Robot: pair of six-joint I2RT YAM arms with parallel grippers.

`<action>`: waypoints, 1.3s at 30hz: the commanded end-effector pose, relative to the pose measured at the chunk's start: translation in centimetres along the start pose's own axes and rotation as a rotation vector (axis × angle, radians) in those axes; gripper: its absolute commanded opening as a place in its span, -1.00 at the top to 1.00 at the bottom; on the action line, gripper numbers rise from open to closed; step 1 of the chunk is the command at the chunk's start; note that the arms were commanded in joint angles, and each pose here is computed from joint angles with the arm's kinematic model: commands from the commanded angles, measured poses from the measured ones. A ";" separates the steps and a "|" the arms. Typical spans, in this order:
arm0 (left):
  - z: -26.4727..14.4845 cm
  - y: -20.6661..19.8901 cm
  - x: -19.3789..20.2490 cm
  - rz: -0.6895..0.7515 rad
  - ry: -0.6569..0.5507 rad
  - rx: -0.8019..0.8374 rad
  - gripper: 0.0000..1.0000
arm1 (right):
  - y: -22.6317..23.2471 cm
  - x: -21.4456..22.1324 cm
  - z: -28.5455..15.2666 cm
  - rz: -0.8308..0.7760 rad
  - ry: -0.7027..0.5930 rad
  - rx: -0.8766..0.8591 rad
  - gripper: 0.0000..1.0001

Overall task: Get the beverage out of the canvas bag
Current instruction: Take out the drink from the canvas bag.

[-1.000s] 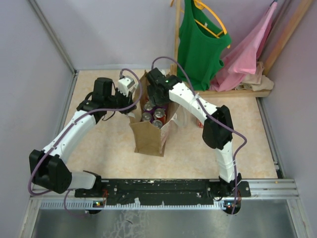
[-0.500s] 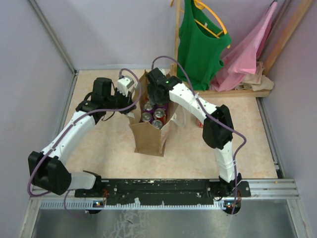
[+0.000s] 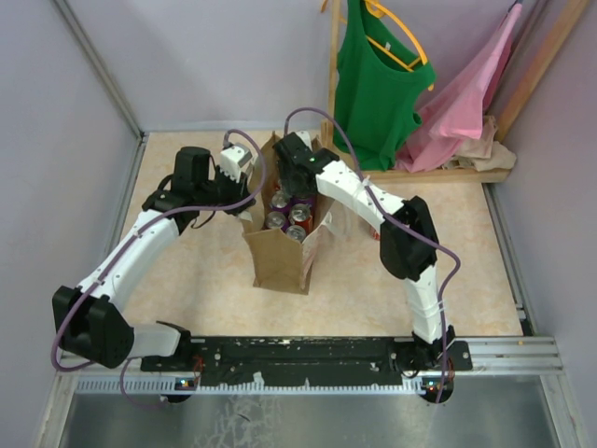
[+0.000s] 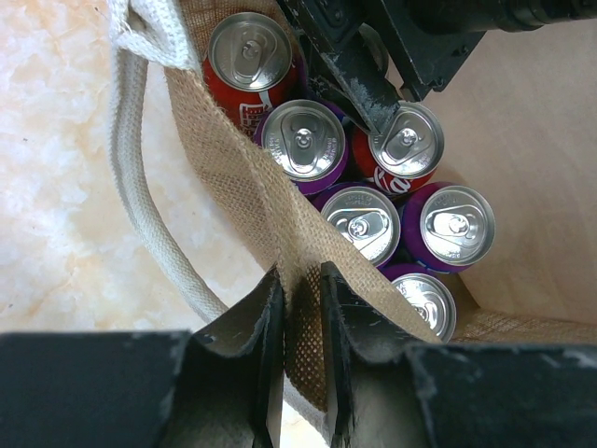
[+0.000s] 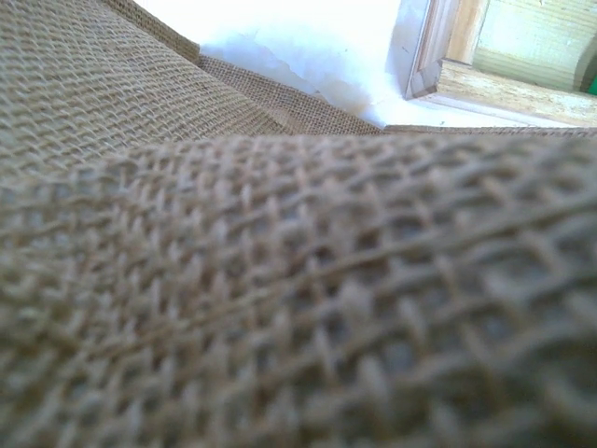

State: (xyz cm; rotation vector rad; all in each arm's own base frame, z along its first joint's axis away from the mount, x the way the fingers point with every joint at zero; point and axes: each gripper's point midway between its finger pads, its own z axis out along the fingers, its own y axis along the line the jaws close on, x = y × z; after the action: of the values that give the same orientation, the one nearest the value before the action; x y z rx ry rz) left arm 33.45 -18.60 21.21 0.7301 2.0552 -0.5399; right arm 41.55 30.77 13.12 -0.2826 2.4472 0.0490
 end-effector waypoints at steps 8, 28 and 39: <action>-0.1 0.2 1.8 -0.005 0.055 -0.010 0.50 | -0.4 8.4 3.7 -0.086 0.248 0.048 -0.10; -0.5 0.4 2.1 0.005 0.049 -0.035 0.50 | 1.0 -0.4 -2.1 -0.117 -0.024 0.012 1.00; 0.0 0.4 2.1 0.005 0.046 -0.020 0.50 | 1.3 -9.7 -9.6 -0.066 -0.257 -0.034 1.00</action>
State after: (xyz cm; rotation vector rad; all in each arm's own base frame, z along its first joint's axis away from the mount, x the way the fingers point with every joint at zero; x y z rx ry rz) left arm 33.46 -18.00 20.65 0.7167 2.0611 -0.5014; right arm 41.81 31.81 19.70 -0.3988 2.3421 0.0024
